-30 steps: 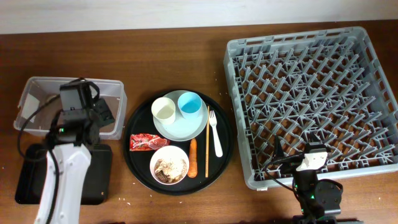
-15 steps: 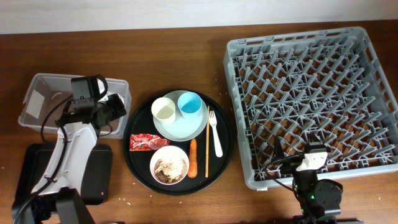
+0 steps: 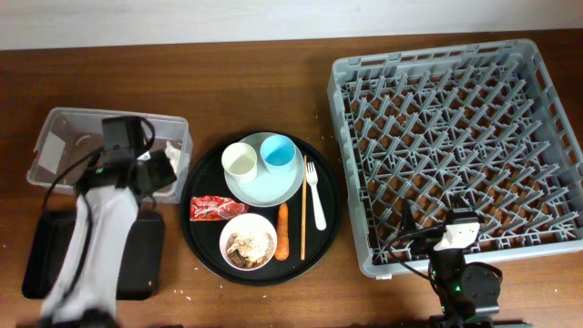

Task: Sort waste into correct bins and load items into the dishwasher rack
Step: 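Grasp the white tissue with the left gripper and drop it into the clear bin, then move the left gripper to the red snack wrapper and grasp it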

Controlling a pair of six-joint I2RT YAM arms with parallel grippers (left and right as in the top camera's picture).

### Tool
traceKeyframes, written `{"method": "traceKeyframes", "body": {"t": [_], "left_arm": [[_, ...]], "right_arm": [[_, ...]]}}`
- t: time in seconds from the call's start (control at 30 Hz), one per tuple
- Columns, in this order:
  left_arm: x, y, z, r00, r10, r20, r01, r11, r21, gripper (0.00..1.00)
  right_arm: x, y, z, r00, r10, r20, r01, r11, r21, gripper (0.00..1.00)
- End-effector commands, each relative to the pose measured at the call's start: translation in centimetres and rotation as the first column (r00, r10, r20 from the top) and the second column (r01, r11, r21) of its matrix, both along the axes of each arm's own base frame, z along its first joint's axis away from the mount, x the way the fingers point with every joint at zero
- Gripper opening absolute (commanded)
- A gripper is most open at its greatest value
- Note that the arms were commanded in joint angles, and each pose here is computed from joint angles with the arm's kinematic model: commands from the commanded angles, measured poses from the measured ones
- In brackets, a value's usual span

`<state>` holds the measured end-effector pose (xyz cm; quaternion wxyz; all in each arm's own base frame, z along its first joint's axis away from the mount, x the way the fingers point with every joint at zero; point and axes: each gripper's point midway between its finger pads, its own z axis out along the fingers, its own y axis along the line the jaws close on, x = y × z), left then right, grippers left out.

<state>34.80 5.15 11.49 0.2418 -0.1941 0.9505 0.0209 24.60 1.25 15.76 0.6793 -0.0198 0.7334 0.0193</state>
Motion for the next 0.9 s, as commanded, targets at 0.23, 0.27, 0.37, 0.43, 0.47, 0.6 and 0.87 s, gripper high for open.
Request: {"method": "traceKeyframes", "body": {"t": [0.23,0.27,0.37,0.43,0.47,0.6,0.87], "left_arm": [[-11.6,4.8,1.6,0.864,0.504,-0.005,-0.503,0.862,0.058,0.01],[-12.4,5.4,0.1,0.844,0.536,-0.030,-0.534,0.844,0.042,0.01],[-14.0,6.8,-4.4,0.778,0.625,-0.073,-0.629,0.774,-0.071,0.00],[-13.9,6.8,-6.4,0.766,0.638,-0.079,-0.641,0.746,-0.180,0.00],[-13.9,6.9,-7.4,0.756,0.649,-0.084,-0.649,0.728,-0.221,0.00],[-12.1,5.8,-9.8,0.811,0.574,-0.113,-0.575,0.747,-0.334,0.00],[-8.0,2.8,-11.3,0.925,0.375,-0.058,-0.346,0.770,-0.535,0.04]], "right_arm": [[0.0,0.0,-0.2,1.000,0.000,-0.004,0.000,1.000,0.004,0.99],[0.0,0.0,-0.2,1.000,0.000,-0.004,0.000,1.000,0.004,0.99],[0.0,0.0,-0.2,1.000,0.000,-0.004,0.000,1.000,0.004,0.99],[0.0,0.0,-0.2,1.000,0.000,-0.004,0.000,1.000,0.004,0.99],[0.0,0.0,-0.2,1.000,0.000,-0.004,0.000,1.000,0.004,0.99],[0.0,0.0,-0.2,1.000,0.000,-0.004,0.000,1.000,0.004,0.99],[0.0,0.0,-0.2,1.000,0.000,-0.004,0.000,1.000,0.004,0.99]]}}
